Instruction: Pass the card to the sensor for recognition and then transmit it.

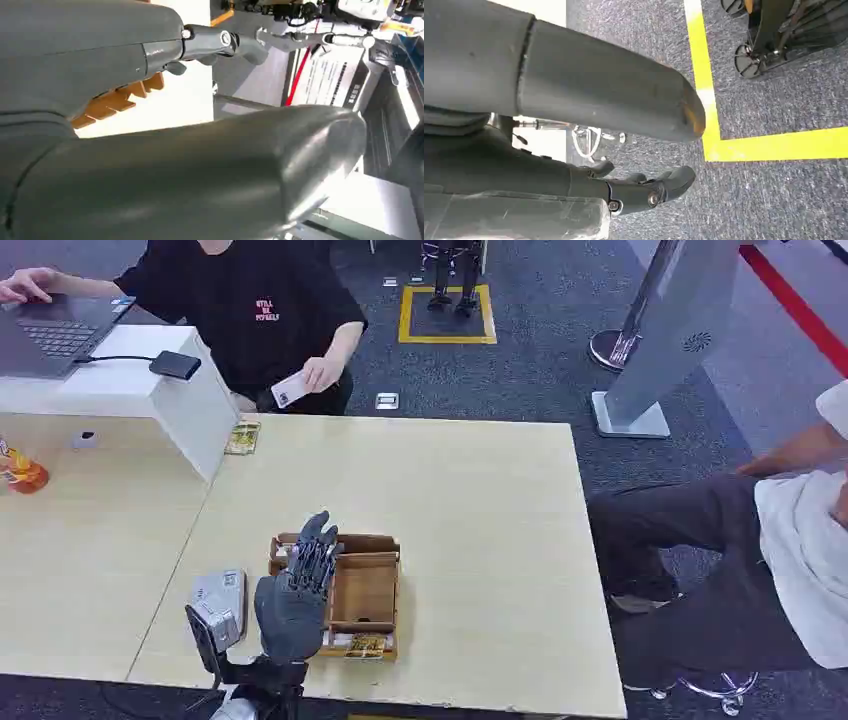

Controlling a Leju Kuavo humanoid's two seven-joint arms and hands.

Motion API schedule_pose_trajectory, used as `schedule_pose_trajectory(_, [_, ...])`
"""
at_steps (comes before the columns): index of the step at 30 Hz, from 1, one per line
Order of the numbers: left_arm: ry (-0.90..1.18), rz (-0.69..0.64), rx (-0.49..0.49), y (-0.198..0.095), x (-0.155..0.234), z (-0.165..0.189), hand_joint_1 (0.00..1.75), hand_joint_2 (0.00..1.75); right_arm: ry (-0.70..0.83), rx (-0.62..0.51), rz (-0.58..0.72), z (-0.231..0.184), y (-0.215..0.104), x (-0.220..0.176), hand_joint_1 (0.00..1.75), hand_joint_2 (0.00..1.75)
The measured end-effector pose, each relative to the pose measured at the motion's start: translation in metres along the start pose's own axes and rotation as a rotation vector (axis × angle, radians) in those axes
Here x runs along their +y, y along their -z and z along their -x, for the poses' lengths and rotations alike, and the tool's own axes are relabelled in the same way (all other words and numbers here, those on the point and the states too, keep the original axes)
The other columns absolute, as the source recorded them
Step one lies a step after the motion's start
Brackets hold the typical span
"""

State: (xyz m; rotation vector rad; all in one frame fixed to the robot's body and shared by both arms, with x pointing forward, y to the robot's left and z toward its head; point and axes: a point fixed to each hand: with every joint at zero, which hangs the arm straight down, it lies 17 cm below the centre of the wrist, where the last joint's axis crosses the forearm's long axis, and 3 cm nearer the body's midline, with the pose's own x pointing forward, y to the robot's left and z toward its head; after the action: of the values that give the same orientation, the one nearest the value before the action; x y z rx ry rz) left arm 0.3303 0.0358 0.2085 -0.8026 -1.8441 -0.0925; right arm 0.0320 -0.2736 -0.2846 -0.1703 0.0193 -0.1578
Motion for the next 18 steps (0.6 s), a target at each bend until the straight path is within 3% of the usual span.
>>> schedule_pose_trajectory(18, [-0.008, 0.063, -0.001, -0.002, -0.013, 0.003, 0.00, 0.00, 0.004, -0.040, -0.063, -0.004, -0.006, 0.026, 0.00, 0.00])
